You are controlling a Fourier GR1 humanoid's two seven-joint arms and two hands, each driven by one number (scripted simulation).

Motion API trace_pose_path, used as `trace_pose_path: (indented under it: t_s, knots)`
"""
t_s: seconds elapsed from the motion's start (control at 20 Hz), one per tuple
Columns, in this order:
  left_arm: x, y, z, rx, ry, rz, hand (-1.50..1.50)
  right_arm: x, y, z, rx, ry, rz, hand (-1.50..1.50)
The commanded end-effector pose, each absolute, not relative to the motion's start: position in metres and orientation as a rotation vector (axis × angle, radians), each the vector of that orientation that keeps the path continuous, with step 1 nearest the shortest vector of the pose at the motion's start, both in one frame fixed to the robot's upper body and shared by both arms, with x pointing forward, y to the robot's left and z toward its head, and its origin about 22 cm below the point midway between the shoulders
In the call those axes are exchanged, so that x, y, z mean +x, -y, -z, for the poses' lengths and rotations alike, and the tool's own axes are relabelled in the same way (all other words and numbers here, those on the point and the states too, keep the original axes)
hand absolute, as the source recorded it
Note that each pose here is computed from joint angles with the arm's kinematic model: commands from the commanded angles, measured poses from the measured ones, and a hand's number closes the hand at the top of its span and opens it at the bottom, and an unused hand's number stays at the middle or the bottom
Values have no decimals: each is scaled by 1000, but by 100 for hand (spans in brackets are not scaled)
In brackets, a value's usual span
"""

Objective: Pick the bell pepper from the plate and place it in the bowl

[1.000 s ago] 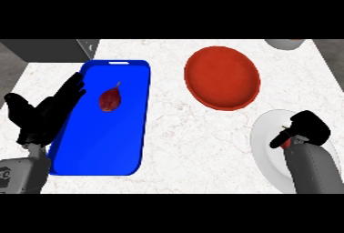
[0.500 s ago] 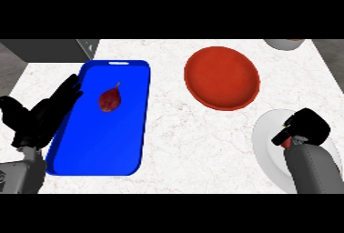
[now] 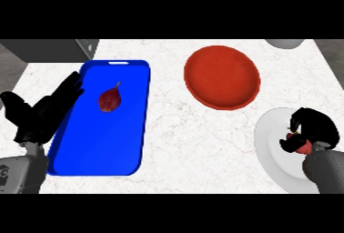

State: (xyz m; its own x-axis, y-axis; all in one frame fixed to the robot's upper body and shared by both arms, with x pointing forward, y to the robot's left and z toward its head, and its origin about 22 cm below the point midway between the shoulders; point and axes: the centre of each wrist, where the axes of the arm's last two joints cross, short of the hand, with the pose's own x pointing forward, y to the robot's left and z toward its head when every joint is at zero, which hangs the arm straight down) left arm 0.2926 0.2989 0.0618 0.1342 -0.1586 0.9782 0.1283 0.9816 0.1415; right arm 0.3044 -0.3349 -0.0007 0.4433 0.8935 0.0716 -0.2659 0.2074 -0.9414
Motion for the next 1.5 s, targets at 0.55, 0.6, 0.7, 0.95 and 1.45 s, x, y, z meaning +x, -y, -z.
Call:
trace_pose_path:
  t_s: [0.55,0.6,0.7,0.95,1.45]
  knots:
    - [289,-292,-54,49,1417,203,0,290,440,-106,-832,1249,-1205,150]
    - [285,-306,-60,25,1396,214,0,281,443,-125,-825,1250,-1237,150]
    - [291,-300,-78,47,1407,203,0,275,445,-147,-880,1251,-1253,150]
    - [281,-303,-67,22,1420,211,0,270,420,-203,-922,1318,-1237,150]
    - [289,-296,-77,29,1419,212,0,270,353,-253,-774,1481,-1143,150]
